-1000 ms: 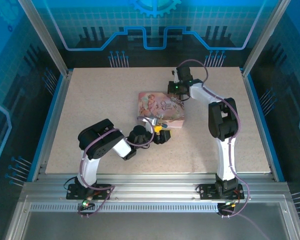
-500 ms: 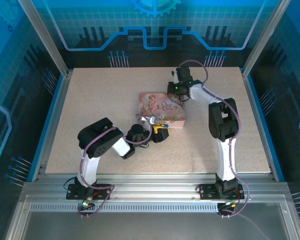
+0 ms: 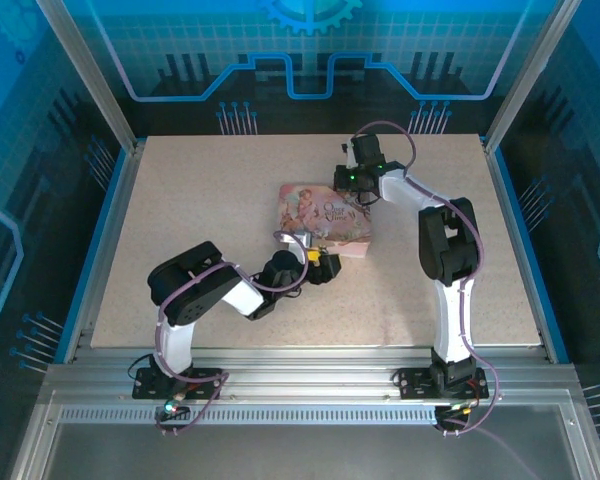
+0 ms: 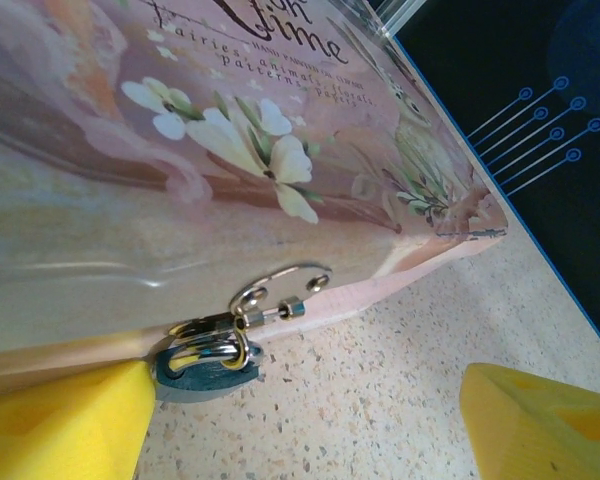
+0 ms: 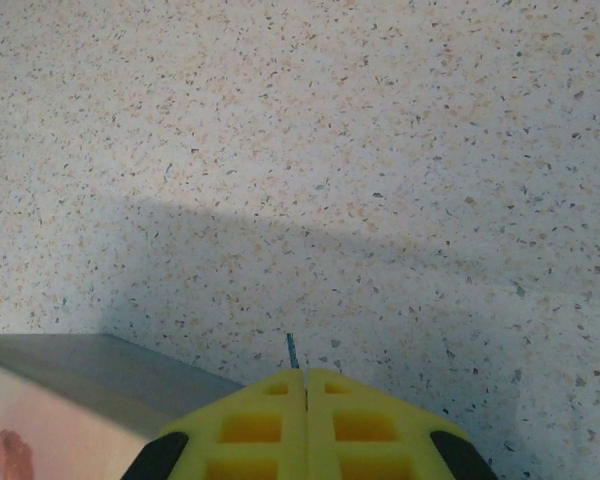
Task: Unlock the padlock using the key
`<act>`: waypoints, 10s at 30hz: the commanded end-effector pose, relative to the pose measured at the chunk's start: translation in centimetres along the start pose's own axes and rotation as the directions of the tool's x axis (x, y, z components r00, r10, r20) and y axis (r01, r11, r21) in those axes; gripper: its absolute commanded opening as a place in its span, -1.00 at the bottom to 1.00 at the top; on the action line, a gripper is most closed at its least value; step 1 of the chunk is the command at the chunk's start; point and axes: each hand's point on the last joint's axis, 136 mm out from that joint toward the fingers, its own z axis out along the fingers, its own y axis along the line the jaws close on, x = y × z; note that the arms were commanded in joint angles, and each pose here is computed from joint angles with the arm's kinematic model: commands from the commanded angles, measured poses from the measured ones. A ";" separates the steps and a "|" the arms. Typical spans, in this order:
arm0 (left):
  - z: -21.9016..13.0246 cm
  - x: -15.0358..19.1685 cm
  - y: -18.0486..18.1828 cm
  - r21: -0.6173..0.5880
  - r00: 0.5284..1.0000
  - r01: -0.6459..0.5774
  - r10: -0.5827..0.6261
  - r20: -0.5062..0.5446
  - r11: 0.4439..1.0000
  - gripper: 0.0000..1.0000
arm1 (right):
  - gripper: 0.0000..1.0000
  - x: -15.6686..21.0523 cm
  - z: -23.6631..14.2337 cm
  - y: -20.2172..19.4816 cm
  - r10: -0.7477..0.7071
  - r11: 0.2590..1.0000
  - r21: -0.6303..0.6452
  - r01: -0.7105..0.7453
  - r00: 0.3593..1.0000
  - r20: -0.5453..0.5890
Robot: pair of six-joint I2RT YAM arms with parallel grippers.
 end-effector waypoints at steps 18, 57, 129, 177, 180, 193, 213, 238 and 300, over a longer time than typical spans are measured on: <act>0.9 -0.1 -3.4 0.186 1.000 0.005 -0.003 -0.014 0.982 0.28 | -1.00 1.6 -1.1 0.9 -0.007 1.000 -0.017 0.006 0.999 -0.051; 2.2 2.1 -2.0 0.191 0.983 0.151 -0.128 -0.131 0.970 0.13 | -1.00 2.3 -1.0 1.0 -0.004 1.000 -0.022 0.003 0.998 -0.055; -1.0 4.3 5.7 -0.090 0.921 0.315 -0.327 -0.213 0.945 -0.40 | -1.00 2.8 -1.4 1.3 -0.003 0.999 -0.041 0.001 0.999 -0.046; -4.0 5.0 3.9 -0.181 0.760 0.237 -0.298 -0.577 0.954 -0.70 | -1.00 8.4 -11.6 -8.8 0.110 0.879 0.472 -0.067 0.992 -0.065; -4.0 5.0 3.9 -0.181 0.761 0.236 -0.297 -0.577 0.955 -0.69 | -1.00 9.1 -10.6 -8.8 0.129 0.887 0.455 -0.076 0.988 -0.085; -4.4 5.4 4.3 -0.187 0.754 0.242 -0.306 -0.581 0.952 -0.69 | -1.00 7.4 -7.3 -7.7 0.113 0.921 0.385 -0.065 0.988 -0.105; -3.9 4.5 3.5 -0.184 0.758 0.319 -0.367 -0.540 0.930 -0.77 | -1.00 5.0 -6.2 -6.7 0.039 0.959 0.283 -0.003 0.992 -0.121; -1.5 0.6 0.7 -0.122 0.763 0.462 -0.464 -0.450 0.878 -0.77 | -1.00 11.3 -20.1 1.8 0.141 0.951 -0.287 -0.114 0.987 0.077; 0.3 -1.1 -1.3 -0.059 0.755 0.514 -0.484 -0.442 0.856 -0.75 | -1.00 19.1 -11.6 7.2 0.611 0.635 -0.545 -0.548 0.787 -0.081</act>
